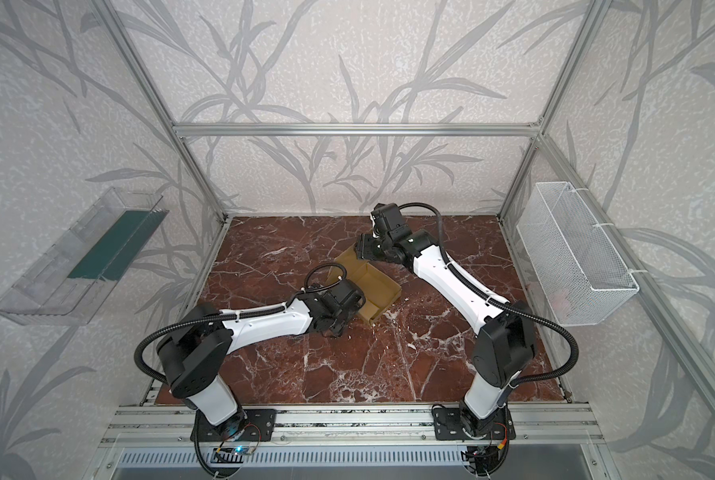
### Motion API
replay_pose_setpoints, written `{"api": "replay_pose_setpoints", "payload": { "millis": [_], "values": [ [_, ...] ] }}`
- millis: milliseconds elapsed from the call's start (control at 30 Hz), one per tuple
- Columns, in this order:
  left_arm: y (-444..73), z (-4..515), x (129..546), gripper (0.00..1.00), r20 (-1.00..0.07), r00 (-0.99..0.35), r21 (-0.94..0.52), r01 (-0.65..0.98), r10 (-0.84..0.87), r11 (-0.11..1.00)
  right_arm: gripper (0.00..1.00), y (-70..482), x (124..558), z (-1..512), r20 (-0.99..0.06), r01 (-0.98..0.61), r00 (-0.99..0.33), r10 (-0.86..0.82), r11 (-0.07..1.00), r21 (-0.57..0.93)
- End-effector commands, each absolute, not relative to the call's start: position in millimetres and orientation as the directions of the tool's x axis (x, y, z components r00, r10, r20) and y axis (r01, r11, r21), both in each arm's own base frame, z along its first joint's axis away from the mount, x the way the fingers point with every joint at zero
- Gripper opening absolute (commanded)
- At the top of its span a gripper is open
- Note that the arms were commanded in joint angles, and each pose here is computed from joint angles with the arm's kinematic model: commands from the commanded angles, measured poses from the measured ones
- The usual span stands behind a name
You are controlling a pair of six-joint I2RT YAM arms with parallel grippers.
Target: Fold the paper box
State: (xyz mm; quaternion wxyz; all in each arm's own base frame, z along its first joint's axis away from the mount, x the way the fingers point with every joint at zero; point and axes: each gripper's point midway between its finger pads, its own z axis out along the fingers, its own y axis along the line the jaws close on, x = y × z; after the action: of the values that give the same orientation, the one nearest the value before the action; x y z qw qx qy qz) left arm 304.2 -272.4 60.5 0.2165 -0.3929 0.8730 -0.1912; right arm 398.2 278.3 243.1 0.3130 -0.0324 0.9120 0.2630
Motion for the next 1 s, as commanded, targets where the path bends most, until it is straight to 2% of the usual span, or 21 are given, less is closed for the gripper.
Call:
{"api": "replay_pose_setpoints", "payload": {
  "millis": [0,300,400,700,867,967],
  "values": [
    [-276,66,315,0.58,-0.219,-0.587,-0.518,-0.607,-0.779,0.602,0.63,277,397,252,-0.596,-0.236,-0.794,0.119,0.843,0.483],
    [-283,63,326,0.56,-0.211,-0.602,-0.518,-0.599,-0.770,0.610,0.63,274,396,254,-0.600,-0.238,-0.790,0.126,0.839,0.489],
    [-284,57,326,0.49,-0.199,-0.608,-0.511,-0.605,-0.769,0.611,0.63,272,395,255,-0.602,-0.236,-0.788,0.133,0.837,0.494],
    [-281,48,329,0.47,-0.207,-0.612,-0.486,-0.612,-0.763,0.624,0.63,270,392,254,-0.594,-0.231,-0.791,0.145,0.829,0.509],
    [-281,45,332,0.34,-0.207,-0.628,-0.479,-0.604,-0.750,0.637,0.63,269,389,255,-0.591,-0.233,-0.793,0.149,0.822,0.520],
    [-279,44,332,0.31,-0.207,-0.629,-0.470,-0.607,-0.749,0.640,0.63,268,388,257,-0.591,-0.233,-0.792,0.154,0.819,0.525]
  ]
}}
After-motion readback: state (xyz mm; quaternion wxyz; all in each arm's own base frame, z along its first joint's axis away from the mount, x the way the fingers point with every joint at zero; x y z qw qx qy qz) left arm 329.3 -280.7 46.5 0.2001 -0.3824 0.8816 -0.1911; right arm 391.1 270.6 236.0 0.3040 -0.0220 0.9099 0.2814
